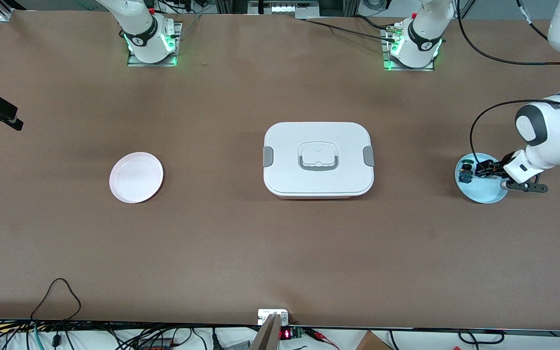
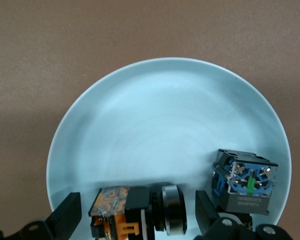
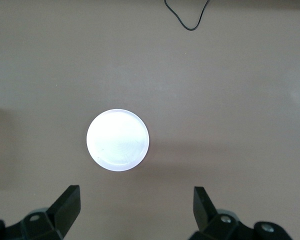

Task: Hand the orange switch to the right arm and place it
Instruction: 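Close the left gripper on the orange-and-black switch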

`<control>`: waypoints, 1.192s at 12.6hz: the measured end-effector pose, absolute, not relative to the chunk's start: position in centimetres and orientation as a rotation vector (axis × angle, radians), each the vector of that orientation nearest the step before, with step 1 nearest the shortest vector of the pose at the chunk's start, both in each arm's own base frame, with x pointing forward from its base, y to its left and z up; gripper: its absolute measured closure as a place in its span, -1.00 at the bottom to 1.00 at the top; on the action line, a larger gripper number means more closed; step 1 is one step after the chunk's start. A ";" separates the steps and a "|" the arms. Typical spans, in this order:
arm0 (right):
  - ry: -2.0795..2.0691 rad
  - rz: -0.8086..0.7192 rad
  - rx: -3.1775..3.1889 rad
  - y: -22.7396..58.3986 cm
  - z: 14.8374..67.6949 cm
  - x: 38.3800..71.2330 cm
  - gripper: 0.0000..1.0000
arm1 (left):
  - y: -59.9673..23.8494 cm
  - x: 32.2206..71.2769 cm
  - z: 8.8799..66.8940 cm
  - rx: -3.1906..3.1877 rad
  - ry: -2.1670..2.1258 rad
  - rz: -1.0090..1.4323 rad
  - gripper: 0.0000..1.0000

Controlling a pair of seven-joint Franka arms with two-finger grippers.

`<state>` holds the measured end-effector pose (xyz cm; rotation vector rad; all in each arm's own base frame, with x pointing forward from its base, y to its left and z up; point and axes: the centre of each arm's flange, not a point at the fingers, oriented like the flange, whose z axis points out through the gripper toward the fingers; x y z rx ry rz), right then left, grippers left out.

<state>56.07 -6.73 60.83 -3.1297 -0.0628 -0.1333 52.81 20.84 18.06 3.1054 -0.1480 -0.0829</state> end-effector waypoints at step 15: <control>-0.063 -0.134 -3.130 -6.7 60.9 56.1 -1.00 | 21.3 52.5 17.3 3.109 -0.135 -0.067 -0.44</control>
